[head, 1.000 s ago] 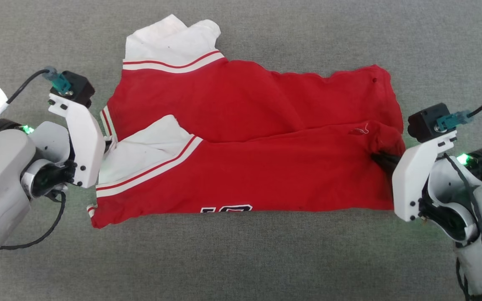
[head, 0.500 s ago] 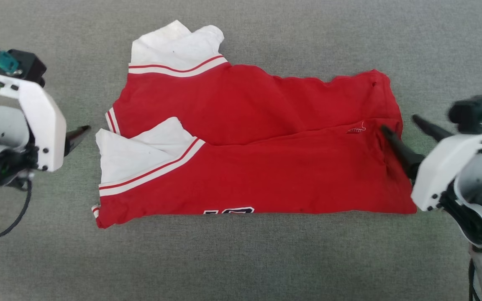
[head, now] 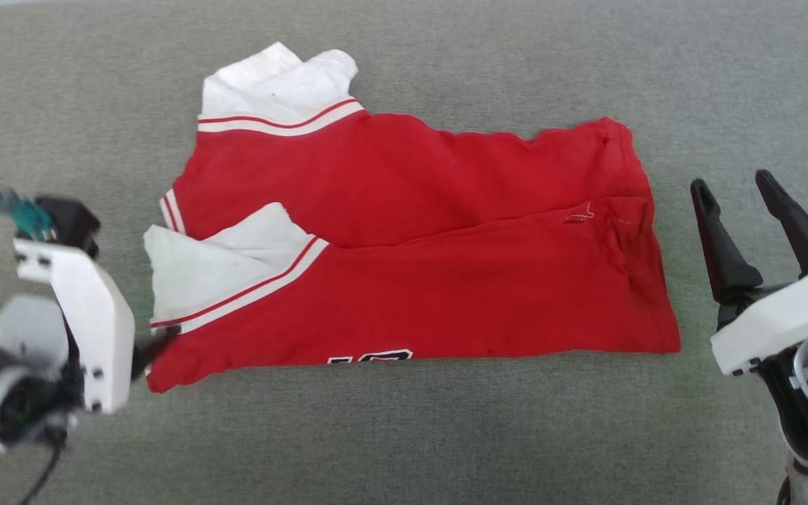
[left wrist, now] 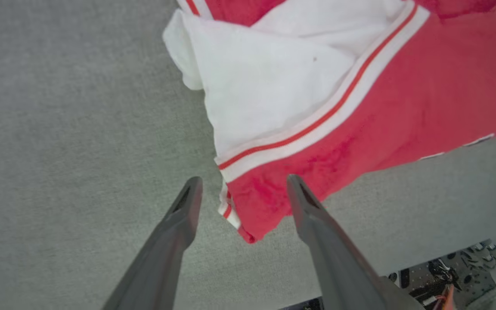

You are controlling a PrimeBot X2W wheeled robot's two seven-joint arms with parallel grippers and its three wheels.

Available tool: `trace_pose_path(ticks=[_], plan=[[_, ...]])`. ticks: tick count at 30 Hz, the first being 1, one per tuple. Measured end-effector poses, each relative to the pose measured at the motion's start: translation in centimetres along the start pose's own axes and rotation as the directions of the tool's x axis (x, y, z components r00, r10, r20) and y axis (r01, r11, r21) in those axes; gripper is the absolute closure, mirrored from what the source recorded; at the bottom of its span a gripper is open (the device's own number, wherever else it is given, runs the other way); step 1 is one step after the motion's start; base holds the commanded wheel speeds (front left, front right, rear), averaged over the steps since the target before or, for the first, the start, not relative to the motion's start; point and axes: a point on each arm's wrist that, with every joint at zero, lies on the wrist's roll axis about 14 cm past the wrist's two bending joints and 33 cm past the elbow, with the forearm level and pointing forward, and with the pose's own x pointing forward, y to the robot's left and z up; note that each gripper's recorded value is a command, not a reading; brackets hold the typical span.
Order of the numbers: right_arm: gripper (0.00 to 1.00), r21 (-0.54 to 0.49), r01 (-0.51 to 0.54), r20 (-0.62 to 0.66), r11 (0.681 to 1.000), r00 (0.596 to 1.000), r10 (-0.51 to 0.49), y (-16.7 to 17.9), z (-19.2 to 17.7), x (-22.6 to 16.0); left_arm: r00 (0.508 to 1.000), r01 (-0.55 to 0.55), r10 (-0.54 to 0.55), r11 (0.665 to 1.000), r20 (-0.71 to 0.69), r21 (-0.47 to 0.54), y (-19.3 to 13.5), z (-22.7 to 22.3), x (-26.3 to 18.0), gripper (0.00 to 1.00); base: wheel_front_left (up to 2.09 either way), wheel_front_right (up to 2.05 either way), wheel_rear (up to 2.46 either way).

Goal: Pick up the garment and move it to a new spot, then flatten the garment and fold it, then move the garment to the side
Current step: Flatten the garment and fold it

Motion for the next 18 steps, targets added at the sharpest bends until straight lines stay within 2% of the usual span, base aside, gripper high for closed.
trace_pose_path(ticks=[7,10,14,18], plan=[[0.0,0.023,0.07,-0.004,0.997,0.998,-0.07,-1.2,-0.9,-1.5,0.992,-0.008,0.006,1.0,-0.127,-0.014,-1.0,-3.6,1.0,0.0,0.0,0.0,0.0],[0.0,0.04,0.077,-0.018,0.996,0.997,-0.076,-1.3,-1.3,-1.7,0.991,-0.019,0.017,1.0,-0.13,-0.018,-0.7,-3.7,1.9,0.0,0.0,0.0,0.0],[0.0,0.06,0.075,-0.068,0.995,0.995,-0.071,-1.1,-2.5,-1.9,0.991,-0.036,0.031,0.999,-0.13,-0.04,0.2,-3.7,3.5,0.0,0.0,0.0,0.0],[0.0,0.084,0.07,-0.184,0.994,0.981,-0.054,-0.7,-5.2,-2.4,0.986,-0.038,0.028,0.998,-0.163,-0.057,0.7,-4.4,4.7,0.0,0.0,0.0,0.0]])
